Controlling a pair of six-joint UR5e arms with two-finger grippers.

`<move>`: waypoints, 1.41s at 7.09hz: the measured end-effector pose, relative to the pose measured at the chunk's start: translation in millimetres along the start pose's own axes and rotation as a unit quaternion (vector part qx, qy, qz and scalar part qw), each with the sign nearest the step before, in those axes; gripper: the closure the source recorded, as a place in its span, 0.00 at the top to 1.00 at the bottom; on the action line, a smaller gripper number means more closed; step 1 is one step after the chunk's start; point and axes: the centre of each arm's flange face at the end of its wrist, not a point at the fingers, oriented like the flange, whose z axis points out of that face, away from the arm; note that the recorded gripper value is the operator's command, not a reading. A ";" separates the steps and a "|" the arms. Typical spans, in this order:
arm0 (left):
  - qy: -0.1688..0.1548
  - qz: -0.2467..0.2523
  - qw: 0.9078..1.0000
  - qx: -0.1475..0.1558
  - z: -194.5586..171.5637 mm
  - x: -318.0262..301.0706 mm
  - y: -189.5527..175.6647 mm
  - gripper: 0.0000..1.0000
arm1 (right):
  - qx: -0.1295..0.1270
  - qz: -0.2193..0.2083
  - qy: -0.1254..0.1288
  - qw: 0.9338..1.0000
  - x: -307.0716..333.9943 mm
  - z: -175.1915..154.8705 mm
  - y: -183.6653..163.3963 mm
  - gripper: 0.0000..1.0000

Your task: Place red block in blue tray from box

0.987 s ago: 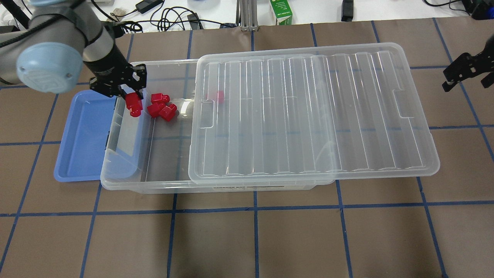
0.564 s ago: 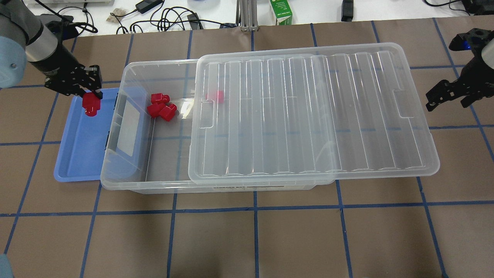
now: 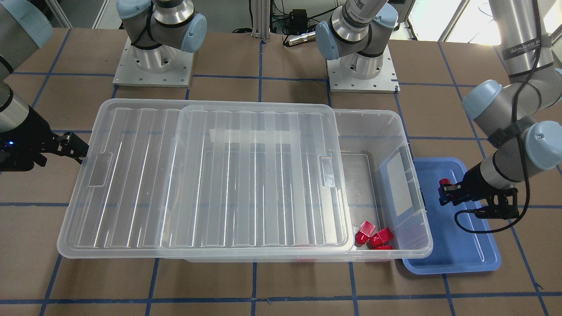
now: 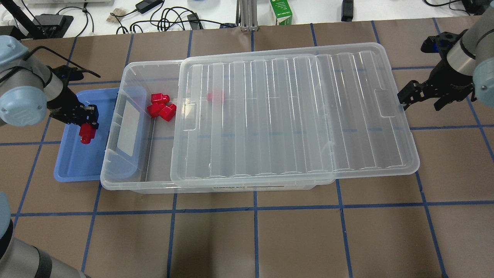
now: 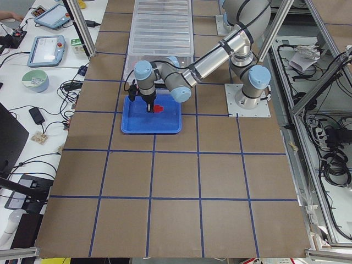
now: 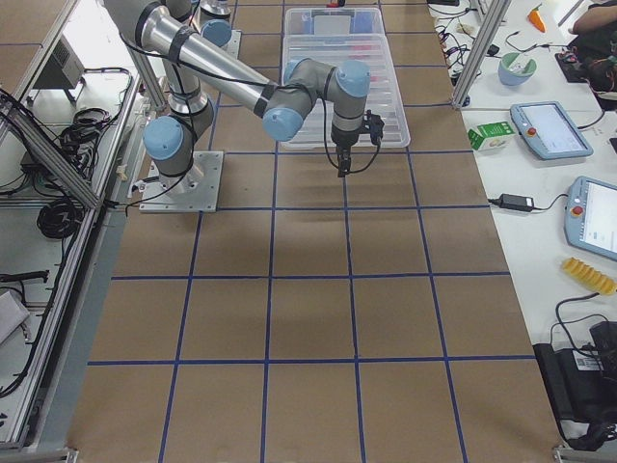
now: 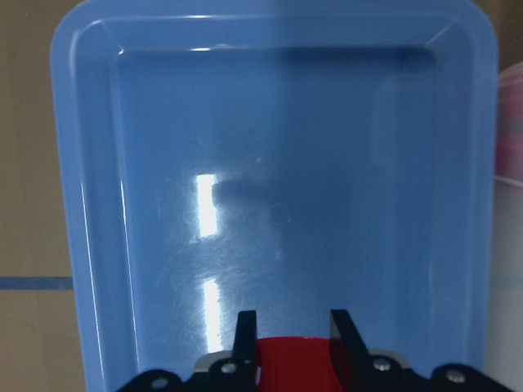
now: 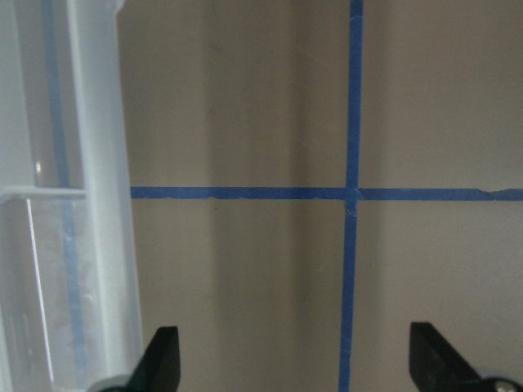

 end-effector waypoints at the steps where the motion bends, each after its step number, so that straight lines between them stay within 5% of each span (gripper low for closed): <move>1: 0.000 0.001 1.000 -0.001 8.6 -0.8 1.2 0.86 | 0.000 0.001 0.000 1.000 -25.1 0.2 -1.8 1.00; 4: -0.018 0.002 1.000 0.007 -23.3 -1.9 1.3 0.92 | 0.003 0.017 0.000 1.000 -112.8 0.2 -1.7 1.00; 7: -0.021 -0.008 1.000 -0.003 -118.6 27.6 4.4 1.00 | 0.012 0.011 0.002 1.000 -148.9 -1.6 -0.4 1.00; 10: -0.029 -0.025 0.999 0.013 -174.6 111.8 19.6 1.00 | 0.050 0.003 0.005 0.999 -157.4 -63.1 -11.4 1.00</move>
